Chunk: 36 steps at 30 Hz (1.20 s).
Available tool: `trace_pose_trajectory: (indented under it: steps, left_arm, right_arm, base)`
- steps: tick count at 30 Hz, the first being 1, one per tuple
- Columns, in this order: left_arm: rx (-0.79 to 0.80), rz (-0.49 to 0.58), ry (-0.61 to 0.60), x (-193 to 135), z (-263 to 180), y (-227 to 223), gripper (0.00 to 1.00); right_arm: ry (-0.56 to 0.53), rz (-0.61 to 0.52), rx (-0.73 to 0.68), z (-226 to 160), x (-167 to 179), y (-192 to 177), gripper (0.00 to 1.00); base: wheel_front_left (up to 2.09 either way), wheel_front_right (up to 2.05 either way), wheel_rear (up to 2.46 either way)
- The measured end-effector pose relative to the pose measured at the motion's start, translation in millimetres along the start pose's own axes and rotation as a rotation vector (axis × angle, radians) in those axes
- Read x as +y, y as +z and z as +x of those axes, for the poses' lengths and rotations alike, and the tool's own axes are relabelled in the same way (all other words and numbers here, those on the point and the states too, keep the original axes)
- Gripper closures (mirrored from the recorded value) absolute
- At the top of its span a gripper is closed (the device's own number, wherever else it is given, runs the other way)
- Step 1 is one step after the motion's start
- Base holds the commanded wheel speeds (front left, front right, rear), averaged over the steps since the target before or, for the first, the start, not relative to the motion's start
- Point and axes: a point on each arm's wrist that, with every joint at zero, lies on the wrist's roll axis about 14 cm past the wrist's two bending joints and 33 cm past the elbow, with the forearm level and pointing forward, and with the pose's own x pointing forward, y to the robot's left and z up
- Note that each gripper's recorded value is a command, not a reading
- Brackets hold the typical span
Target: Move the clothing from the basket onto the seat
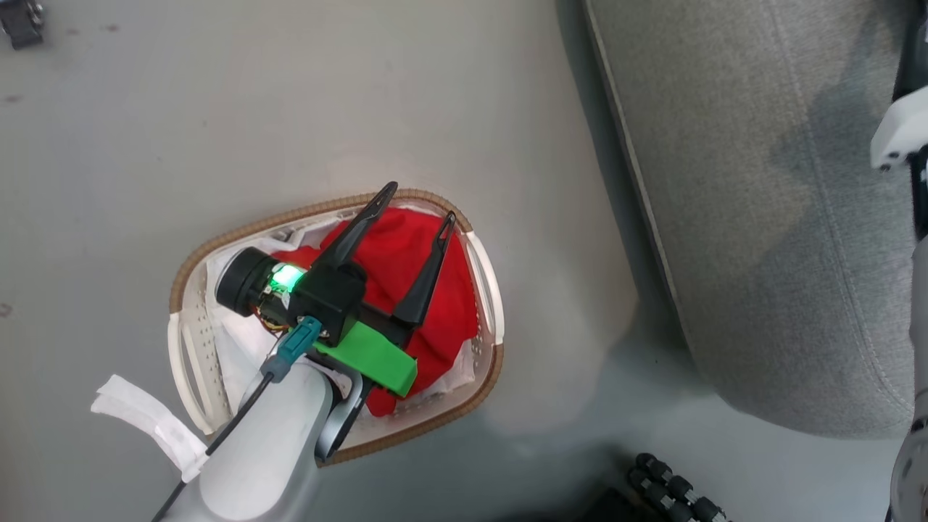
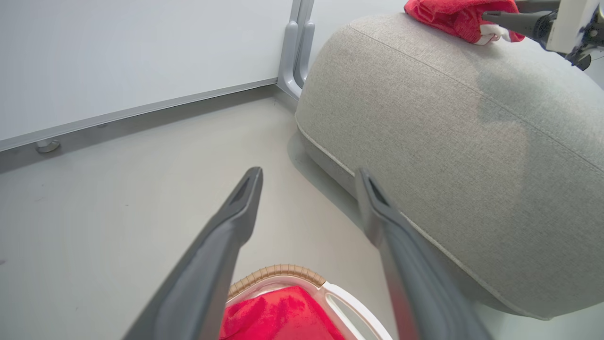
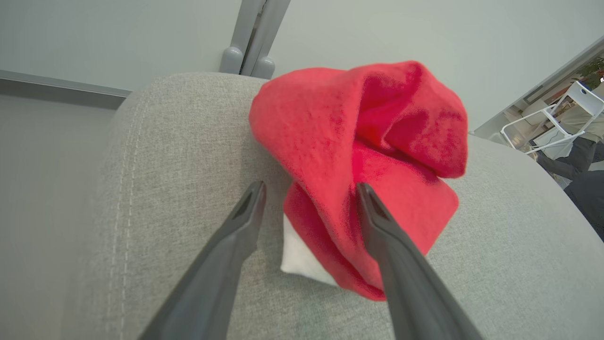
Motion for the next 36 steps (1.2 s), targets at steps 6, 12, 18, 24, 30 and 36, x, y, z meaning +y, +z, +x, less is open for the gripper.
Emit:
trace_pose_trajectory:
  steps: [6,12,18,24,30,36]
  left_arm:
    - [-0.041,0.0,0.038,-4,-6,25,0.0]
    - [-0.098,0.004,0.118,0,-23,55,0.0]
    - [-0.163,-0.02,0.252,16,-56,82,0.0]
    - [-0.232,0.007,0.364,28,-94,108,0.0]
    - [-0.28,0.029,0.501,46,-141,122,0.0]
    - [-0.31,0.032,0.631,58,-189,124,0.0]
  right_arm:
    - [0.037,-0.001,-0.026,-25,5,9,0.0]
    - [0.068,0.015,-0.159,-37,9,59,0.0]
    - [0.096,0.126,-0.289,-56,23,109,0.0]
    - [0.201,0.214,-0.34,-84,66,130,0.0]
    - [0.318,0.283,-0.392,-116,109,149,0.0]
    - [0.424,0.356,-0.377,-149,141,144,0.0]
  base:
    - [0.0,0.0,0.0]
    - [0.0,0.0,0.0]
    - [0.0,0.0,0.0]
    - [0.0,0.0,0.0]
    - [0.0,0.0,0.0]
    - [0.0,0.0,0.0]
